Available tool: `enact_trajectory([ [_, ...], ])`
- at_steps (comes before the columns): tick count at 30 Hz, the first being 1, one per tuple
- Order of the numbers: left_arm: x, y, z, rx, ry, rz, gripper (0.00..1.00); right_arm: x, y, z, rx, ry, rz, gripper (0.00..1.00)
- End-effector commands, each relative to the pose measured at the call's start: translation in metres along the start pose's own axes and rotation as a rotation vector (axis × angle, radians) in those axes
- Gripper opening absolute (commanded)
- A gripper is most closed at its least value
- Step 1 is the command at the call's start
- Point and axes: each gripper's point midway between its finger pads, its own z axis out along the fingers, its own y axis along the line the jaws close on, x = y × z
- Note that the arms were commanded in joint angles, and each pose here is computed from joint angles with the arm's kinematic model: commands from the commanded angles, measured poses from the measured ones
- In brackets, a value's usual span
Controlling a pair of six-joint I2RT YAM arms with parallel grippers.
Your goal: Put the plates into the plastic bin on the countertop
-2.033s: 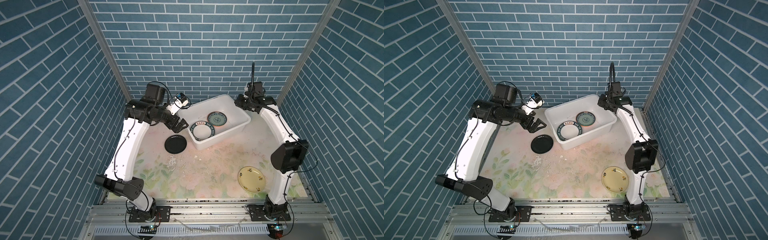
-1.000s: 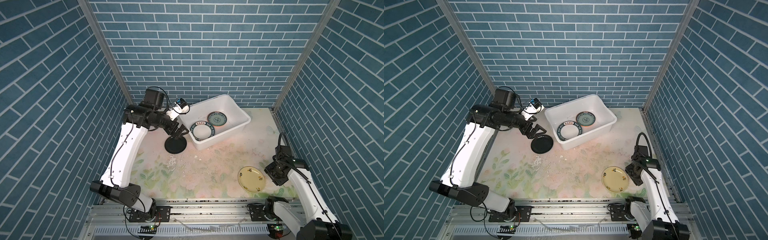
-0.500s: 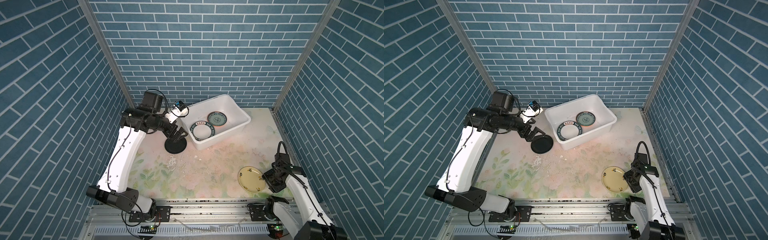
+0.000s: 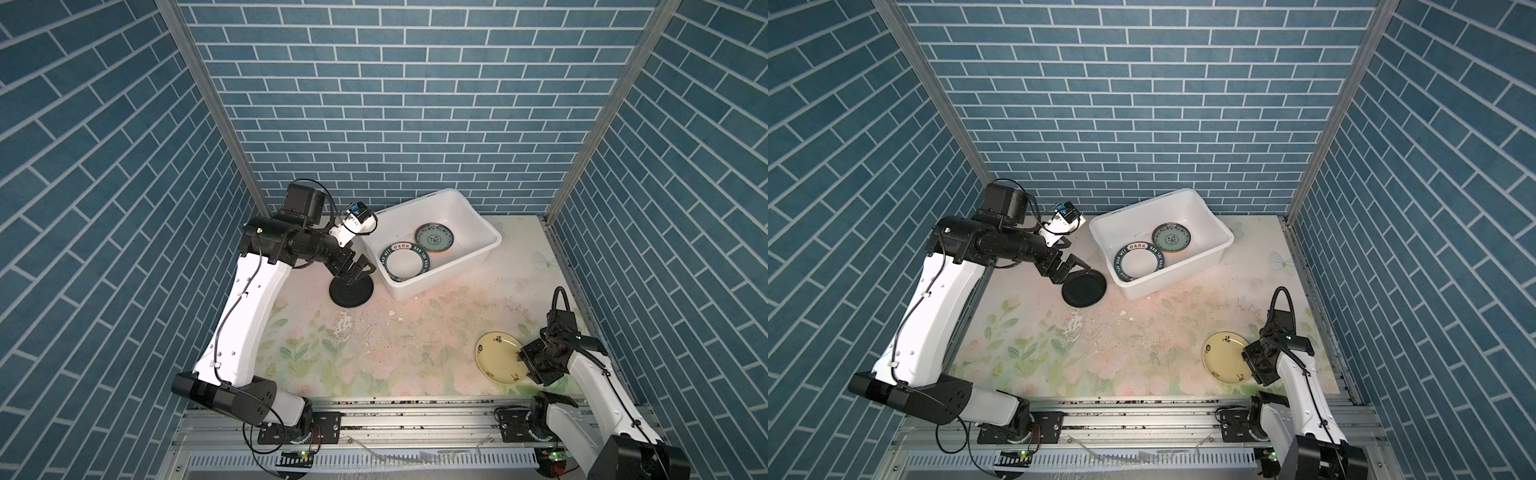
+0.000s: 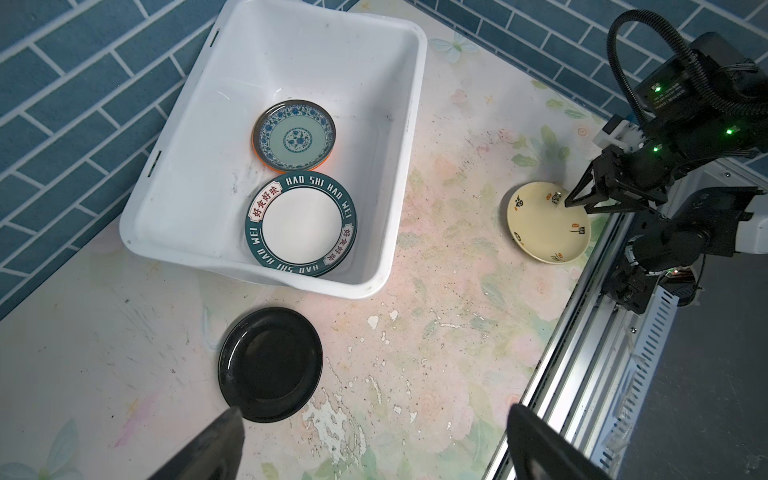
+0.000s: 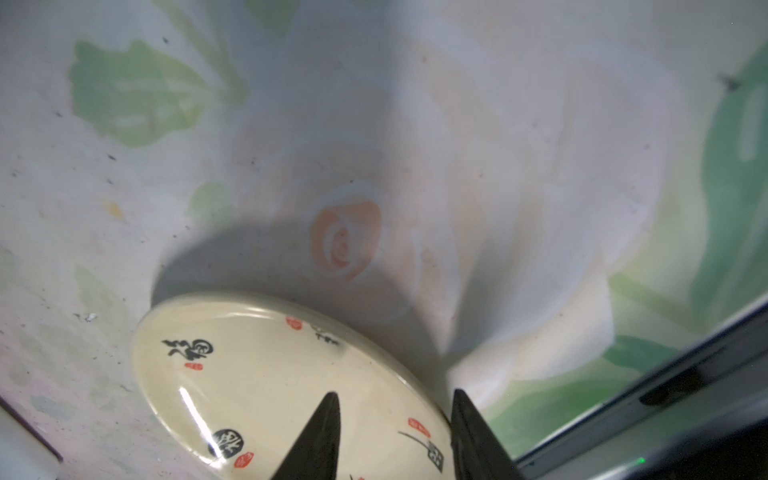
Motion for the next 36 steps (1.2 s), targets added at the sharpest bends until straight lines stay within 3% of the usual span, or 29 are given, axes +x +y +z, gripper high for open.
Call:
enact_trajectory([
  [1, 0.001, 0.0, -0.005, -0.015, -0.006, 0.004, 1.0, 0.002, 0.006, 0.006, -0.029, 0.03, 0.035, 0.42],
  [15, -0.001, 0.001, -0.006, -0.022, -0.009, 0.009, 1.0, -0.008, 0.049, 0.005, -0.117, 0.061, -0.035, 0.33],
  [28, -0.004, 0.004, -0.004, -0.02, -0.006, 0.006, 0.99, 0.003, 0.097, 0.009, -0.106, 0.096, -0.269, 0.3],
  [36, -0.01, 0.007, -0.004, -0.024, -0.015, 0.011, 0.99, -0.007, 0.106, -0.007, -0.13, 0.019, -0.352, 0.33],
])
